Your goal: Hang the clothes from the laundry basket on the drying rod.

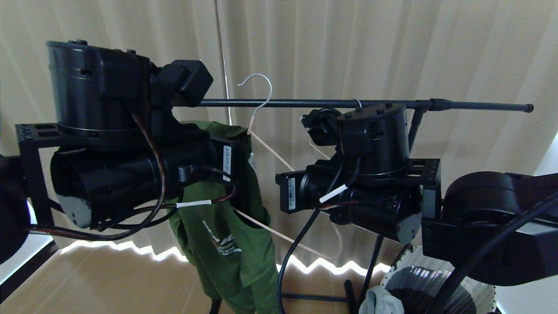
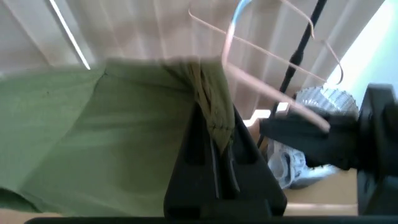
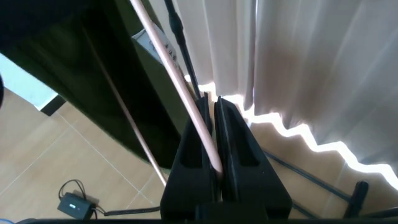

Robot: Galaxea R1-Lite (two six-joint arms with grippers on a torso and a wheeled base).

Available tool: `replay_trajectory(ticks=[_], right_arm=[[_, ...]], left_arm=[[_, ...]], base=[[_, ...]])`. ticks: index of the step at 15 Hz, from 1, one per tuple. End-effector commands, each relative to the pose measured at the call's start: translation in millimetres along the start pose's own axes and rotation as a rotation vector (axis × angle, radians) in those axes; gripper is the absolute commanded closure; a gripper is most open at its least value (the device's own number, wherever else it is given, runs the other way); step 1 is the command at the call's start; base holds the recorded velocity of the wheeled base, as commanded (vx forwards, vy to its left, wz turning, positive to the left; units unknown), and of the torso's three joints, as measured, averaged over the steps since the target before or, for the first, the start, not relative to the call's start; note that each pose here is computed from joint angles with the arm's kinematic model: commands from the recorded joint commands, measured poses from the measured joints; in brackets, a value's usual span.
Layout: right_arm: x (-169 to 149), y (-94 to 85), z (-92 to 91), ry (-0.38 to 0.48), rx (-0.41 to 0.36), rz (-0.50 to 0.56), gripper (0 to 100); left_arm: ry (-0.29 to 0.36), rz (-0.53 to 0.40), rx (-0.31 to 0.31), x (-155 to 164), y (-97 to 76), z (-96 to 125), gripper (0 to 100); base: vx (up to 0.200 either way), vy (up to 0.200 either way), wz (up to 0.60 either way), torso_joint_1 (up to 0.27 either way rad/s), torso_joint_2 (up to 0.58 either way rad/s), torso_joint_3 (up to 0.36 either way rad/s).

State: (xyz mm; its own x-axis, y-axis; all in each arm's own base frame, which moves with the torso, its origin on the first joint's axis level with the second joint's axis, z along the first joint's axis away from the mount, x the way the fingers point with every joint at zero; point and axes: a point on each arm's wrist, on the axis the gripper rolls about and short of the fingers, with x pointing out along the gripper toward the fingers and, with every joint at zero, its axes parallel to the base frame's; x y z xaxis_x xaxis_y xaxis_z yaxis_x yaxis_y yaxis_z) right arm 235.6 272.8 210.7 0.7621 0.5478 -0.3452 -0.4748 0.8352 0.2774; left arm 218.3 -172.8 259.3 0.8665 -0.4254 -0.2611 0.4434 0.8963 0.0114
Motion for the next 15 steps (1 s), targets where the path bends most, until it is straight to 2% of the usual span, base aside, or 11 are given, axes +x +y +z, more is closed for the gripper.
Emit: replay_trajectory(ticks=[1,5,6,8,11,15], right_arm=[[-9.3,0.5,7.3,-0.026,0.007,0.010,100],[-16.9,-0.2,10.5,-0.036,0.006,0.012,100],[-19.2,-0.6,10.8,-0.037,0.005,0.013,100],[-26.7,-1.5,13.6,-0.049,0.003,0.016,100],[-33.0,-5.0,14.6,-0.054,-0.017,0.009,100],[-44.8,-26.5,23.4,-0.083,-0.074,-0.049,100]], left_arm=[[0.017,-0.004,0.005,-7.1,1.5,-7.1,100],[0.014,-0.010,0.007,-15.2,3.0,-10.0,100],[0.010,-0.015,0.008,-19.2,3.4,-10.1,0],[-0.005,-0.050,0.020,-28.4,4.8,-9.4,0],[-0.057,-0.113,0.080,-45.8,8.7,-15.5,0],[-0.084,-0.104,0.134,-57.3,14.5,-30.0,0]], base=[[0.000,0.000,0.00,0.000,0.00,0.000],[0.000,0.000,0.00,0.000,0.00,0.000],[0.000,0.000,0.00,0.000,0.00,0.000],[0.000,0.000,0.00,0.000,0.00,0.000],[0.000,0.000,0.00,0.000,0.00,0.000],[0.000,0.000,0.00,0.000,0.00,0.000]])
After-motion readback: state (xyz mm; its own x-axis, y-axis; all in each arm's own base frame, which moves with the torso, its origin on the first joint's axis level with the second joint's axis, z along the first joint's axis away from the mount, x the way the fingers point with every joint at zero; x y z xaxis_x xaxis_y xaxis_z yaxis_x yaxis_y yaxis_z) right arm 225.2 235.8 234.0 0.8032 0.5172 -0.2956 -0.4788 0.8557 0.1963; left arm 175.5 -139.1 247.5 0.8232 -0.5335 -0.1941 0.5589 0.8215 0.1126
